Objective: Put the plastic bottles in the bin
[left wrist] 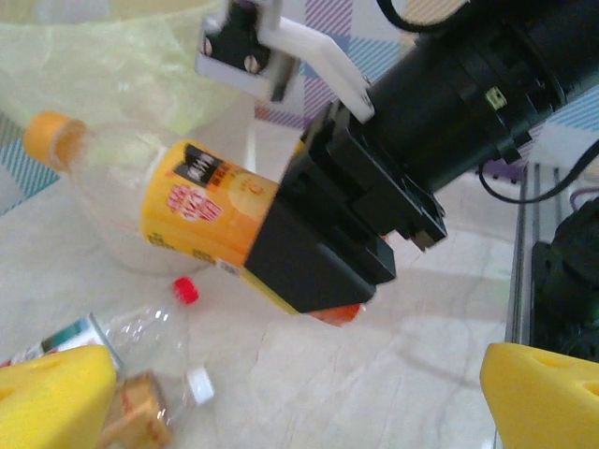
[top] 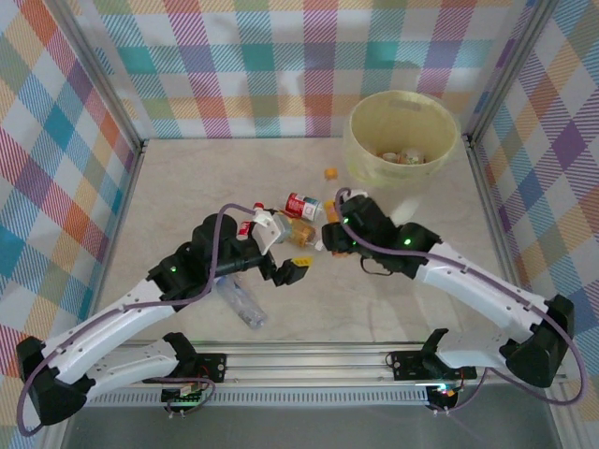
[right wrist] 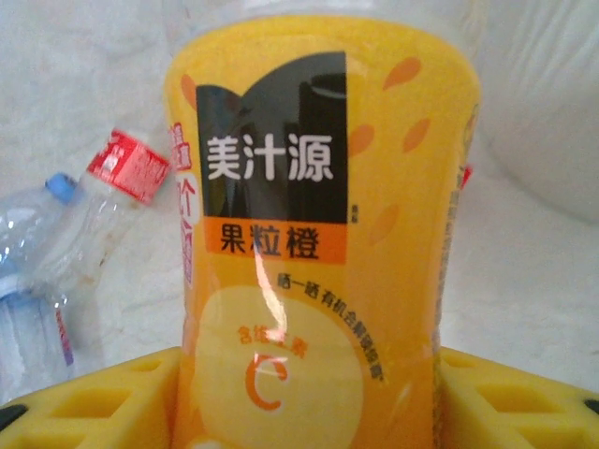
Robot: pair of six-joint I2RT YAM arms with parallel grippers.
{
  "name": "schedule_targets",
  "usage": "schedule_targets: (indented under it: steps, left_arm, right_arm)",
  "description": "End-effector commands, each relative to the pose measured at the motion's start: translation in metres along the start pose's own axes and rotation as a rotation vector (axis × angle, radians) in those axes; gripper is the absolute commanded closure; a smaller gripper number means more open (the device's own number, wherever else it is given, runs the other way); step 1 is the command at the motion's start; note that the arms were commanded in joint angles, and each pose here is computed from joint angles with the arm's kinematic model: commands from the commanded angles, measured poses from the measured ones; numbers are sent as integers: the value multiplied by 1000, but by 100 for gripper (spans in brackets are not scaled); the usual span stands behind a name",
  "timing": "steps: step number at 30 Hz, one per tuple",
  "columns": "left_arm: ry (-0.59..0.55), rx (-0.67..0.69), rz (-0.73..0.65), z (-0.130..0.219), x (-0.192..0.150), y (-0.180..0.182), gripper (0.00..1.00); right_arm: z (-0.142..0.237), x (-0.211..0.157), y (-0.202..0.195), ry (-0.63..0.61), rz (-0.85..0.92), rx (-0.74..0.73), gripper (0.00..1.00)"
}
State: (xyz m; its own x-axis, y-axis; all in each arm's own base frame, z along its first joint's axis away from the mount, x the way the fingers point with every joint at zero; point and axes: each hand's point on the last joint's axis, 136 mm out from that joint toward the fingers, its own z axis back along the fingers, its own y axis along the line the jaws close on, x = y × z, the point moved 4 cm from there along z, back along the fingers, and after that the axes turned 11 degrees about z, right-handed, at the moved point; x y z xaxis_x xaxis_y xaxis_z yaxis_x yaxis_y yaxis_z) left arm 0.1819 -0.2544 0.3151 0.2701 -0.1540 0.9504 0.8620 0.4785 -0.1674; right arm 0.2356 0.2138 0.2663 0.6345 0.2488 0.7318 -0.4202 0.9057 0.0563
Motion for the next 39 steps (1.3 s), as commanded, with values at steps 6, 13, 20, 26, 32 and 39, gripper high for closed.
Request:
schedule_targets:
  steps: [6, 13, 20, 26, 32, 39]
  left_arm:
    - [-151, -102, 34, -16, 17, -6, 0]
    - [-139, -108, 53, -18, 7, -3, 0]
    - [-163, -85, 99, -17, -1, 2, 0]
    - [-221, -27, 145, -15, -3, 11, 0]
    - [-287, 79, 174, -7, -2, 25, 0]
    - [-267, 99, 176, -9, -3, 28, 0]
  right_arm:
    - [49, 69, -39, -142, 54, -34, 41]
    - [64, 124, -76, -227, 5, -85, 41]
    - [44, 160, -117, -232, -33, -221, 41]
    - [27, 174, -152, -201, -113, -325, 41]
    - [5, 163, -184, -126, -195, -379, 41]
    - [-10, 149, -191, -67, -220, -333, 39]
